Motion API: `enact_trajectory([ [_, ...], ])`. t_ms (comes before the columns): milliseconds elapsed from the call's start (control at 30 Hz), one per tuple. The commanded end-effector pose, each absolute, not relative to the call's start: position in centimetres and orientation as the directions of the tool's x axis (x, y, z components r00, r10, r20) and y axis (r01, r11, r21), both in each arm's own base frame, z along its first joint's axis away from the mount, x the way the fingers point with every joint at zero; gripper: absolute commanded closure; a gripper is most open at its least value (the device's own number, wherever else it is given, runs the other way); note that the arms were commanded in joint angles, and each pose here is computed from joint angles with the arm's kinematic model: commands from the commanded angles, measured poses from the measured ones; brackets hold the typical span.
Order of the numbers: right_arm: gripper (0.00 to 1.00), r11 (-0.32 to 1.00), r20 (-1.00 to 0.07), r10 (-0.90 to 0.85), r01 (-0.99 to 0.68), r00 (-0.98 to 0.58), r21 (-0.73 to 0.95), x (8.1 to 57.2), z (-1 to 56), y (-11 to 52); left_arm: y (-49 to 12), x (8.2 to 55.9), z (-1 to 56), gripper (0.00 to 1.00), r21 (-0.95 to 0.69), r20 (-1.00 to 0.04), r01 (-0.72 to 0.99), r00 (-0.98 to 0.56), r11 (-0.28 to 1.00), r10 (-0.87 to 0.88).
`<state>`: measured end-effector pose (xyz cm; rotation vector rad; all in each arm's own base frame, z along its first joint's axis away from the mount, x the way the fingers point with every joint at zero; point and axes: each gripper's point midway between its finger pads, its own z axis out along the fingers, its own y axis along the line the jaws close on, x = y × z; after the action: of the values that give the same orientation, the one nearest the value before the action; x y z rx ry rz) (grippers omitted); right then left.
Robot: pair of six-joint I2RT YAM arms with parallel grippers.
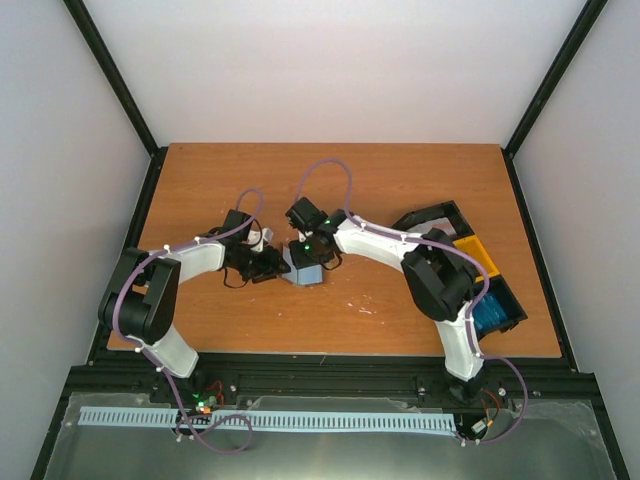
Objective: Put the credit cards into the card holder
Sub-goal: Open the card holder at the center of the board.
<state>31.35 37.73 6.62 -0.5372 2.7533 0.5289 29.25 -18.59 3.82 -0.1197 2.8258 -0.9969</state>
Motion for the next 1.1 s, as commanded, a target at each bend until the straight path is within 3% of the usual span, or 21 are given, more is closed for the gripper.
enact_trajectory([
  [0, 0.54, 0.86, -0.328, -0.378, -0.459, -0.866, 0.221, 31.2, 5.7, 38.4, -18.2, 29.0, 3.7, 0.52, -0.626, -0.077, -0.082, -0.983, 0.776, -0.166],
  [167, 0.45, 0.86, -0.294, -0.442, -0.493, -0.847, 0.129, 30.6, 3.3, 38.5, -17.1, 28.6, 3.8, 0.5, -0.573, -0.024, -0.187, -0.969, 0.798, -0.244],
  [300, 0.39, 0.868, -0.273, -0.47, -0.496, -0.84, 0.032, 30.7, 1.9, 37.7, -15.3, 28.7, 4.5, 0.5, -0.493, -0.057, -0.247, -0.948, 0.834, -0.315],
  [500, 0.33, 0.85, -0.213, -0.524, -0.52, -0.824, -0.081, 29.5, -0.9, 36.1, -11.5, 29.3, 7.4, 0.44, -0.381, -0.209, -0.32, -0.884, 0.868, -0.418],
  [733, 0.22, 0.848, -0.133, -0.525, -0.503, -0.84, -0.169, 28.0, -4.5, 33.3, -9.6, 29.8, 10.6, 0.44, -0.4, -0.338, -0.332, -0.813, 0.854, -0.475],
  [967, 0.21, 0.844, -0.084, -0.519, -0.495, -0.85, -0.208, 27.4, -6.1, 32.0, -7.3, 30.5, 15.5, 0.39, -0.42, -0.535, -0.285, -0.689, 0.861, -0.489],
  [1067, 0.21, 0.85, -0.112, -0.52, -0.5, -0.847, -0.168, 27.8, -4.5, 33.3, -7.5, 30.7, 16.9, 0.36, -0.432, -0.581, -0.229, -0.669, 0.872, -0.463],
])
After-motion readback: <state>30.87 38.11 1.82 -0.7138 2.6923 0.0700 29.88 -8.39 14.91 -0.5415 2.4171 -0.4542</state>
